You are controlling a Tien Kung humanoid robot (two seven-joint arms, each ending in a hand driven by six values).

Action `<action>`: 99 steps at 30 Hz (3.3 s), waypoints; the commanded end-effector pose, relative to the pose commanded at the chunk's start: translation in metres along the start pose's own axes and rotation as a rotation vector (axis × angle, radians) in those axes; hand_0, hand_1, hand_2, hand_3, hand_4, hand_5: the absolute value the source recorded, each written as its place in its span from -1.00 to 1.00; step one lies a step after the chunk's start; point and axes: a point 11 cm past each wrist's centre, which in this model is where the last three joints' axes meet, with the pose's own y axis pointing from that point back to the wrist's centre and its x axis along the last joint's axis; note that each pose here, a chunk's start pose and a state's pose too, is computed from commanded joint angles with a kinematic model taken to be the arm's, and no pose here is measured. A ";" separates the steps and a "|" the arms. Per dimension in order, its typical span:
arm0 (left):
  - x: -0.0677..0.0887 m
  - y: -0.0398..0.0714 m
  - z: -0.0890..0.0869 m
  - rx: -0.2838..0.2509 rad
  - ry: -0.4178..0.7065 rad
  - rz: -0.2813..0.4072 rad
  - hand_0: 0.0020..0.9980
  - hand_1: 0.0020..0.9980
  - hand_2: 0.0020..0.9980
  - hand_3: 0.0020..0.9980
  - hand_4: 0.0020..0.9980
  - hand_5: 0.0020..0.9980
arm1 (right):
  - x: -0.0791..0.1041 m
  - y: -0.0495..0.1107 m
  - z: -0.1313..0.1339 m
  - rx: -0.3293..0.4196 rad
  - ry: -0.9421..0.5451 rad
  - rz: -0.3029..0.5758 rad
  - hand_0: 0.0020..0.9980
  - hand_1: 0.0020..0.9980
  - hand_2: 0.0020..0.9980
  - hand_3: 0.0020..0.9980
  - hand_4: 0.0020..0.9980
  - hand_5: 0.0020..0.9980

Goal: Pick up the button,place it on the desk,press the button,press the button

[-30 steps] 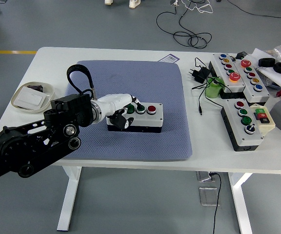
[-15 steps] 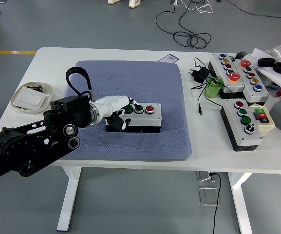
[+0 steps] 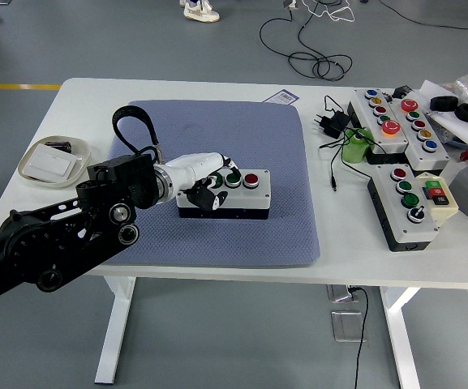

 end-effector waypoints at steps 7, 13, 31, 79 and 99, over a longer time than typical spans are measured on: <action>0.002 0.000 0.013 -0.033 0.005 0.006 -0.97 -1.00 -0.95 0.63 -0.07 -1.00 | 0.001 0.000 0.000 0.000 0.001 0.002 0.28 0.01 0.09 0.18 -0.52 -0.26; 0.001 -0.003 0.018 -0.039 0.009 0.004 -0.96 -1.00 -0.94 0.63 -0.05 -1.00 | 0.001 0.000 -0.001 0.003 0.002 0.002 0.28 0.02 0.10 0.18 -0.52 -0.26; -0.009 -0.013 0.008 0.007 0.009 -0.026 -0.96 -1.00 -0.94 0.63 -0.07 -1.00 | -0.001 0.002 -0.007 0.014 -0.002 -0.003 0.28 0.02 0.10 0.18 -0.52 -0.26; 0.105 0.068 -0.128 -0.163 1.172 0.451 0.20 0.34 0.47 0.82 0.45 0.96 | 0.001 -0.001 0.001 -0.003 0.009 0.006 0.28 0.02 0.10 0.18 -0.52 -0.27; 0.067 0.110 -0.200 -0.119 1.196 0.544 0.65 0.73 0.74 0.69 0.47 1.00 | -0.002 -0.001 0.006 -0.017 -0.004 -0.001 0.28 0.01 0.10 0.18 -0.52 -0.26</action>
